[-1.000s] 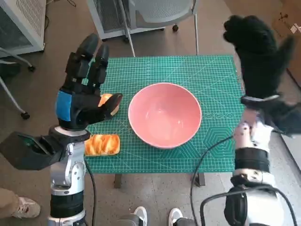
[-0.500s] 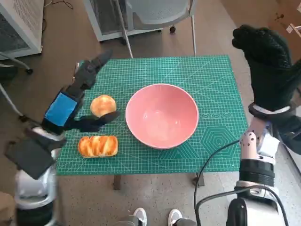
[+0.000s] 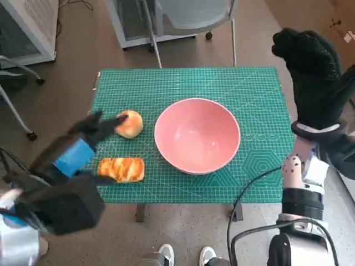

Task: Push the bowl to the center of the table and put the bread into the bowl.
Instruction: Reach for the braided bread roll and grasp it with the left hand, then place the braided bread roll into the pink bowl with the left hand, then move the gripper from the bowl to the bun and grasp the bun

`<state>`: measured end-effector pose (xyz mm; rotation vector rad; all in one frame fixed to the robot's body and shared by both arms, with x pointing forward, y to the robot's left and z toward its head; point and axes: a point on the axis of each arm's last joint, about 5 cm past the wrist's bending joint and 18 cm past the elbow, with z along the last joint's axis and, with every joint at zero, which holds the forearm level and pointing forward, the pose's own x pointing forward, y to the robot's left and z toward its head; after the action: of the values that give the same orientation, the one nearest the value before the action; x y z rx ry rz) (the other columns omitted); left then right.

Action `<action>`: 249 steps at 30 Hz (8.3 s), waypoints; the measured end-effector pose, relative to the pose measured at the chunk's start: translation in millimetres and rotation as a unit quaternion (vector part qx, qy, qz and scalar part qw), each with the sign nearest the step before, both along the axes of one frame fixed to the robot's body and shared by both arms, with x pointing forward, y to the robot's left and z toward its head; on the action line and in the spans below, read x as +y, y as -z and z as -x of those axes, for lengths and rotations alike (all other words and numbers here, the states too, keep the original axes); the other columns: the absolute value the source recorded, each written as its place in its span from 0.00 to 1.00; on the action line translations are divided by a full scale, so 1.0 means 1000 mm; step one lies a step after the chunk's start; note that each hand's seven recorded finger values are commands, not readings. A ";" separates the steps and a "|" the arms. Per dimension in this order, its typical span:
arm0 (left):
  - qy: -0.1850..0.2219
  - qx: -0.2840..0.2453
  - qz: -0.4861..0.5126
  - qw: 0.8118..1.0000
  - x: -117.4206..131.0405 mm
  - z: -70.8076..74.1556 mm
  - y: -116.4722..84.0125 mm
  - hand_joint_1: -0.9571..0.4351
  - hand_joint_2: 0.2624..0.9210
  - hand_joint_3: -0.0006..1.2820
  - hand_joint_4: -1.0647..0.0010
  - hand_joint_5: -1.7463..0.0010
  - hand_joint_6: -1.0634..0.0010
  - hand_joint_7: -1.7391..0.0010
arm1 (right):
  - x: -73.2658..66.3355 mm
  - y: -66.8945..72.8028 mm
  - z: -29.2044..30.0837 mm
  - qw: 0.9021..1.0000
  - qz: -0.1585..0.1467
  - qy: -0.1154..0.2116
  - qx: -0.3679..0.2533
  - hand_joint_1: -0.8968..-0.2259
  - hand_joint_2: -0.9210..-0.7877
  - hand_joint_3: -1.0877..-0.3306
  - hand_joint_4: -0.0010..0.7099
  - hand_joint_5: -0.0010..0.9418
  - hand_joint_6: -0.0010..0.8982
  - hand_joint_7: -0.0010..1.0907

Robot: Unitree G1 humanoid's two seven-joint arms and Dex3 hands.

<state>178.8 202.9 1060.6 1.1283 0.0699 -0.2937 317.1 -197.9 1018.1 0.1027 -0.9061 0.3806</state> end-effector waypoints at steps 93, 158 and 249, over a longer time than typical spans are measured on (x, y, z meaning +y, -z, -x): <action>0.075 -0.170 -0.050 0.981 -0.037 -0.071 -0.038 0.69 0.94 0.02 0.21 0.40 0.30 0.42 | 0.002 0.004 0.0051 1.000 -0.006 -0.022 0.010 0.30 0.00 0.46 0.41 0.00 0.42 0.01; 0.187 -0.037 -0.087 0.978 -0.128 -0.146 0.008 0.35 0.81 0.00 1.00 1.00 0.94 0.95 | -0.005 0.008 0.0216 1.000 -0.009 0.013 0.010 0.33 0.00 0.45 0.38 0.00 0.40 0.00; -0.095 0.157 -0.209 0.961 -0.018 -0.179 0.083 0.80 0.70 0.21 0.58 0.19 0.60 0.99 | -0.010 0.005 0.0210 1.000 0.008 -0.004 0.007 0.33 0.00 0.44 0.41 0.00 0.41 0.00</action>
<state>358.0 184.4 977.2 1.4729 0.5398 -0.2923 296.1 -208.1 1013.3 0.0951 -0.8885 0.3939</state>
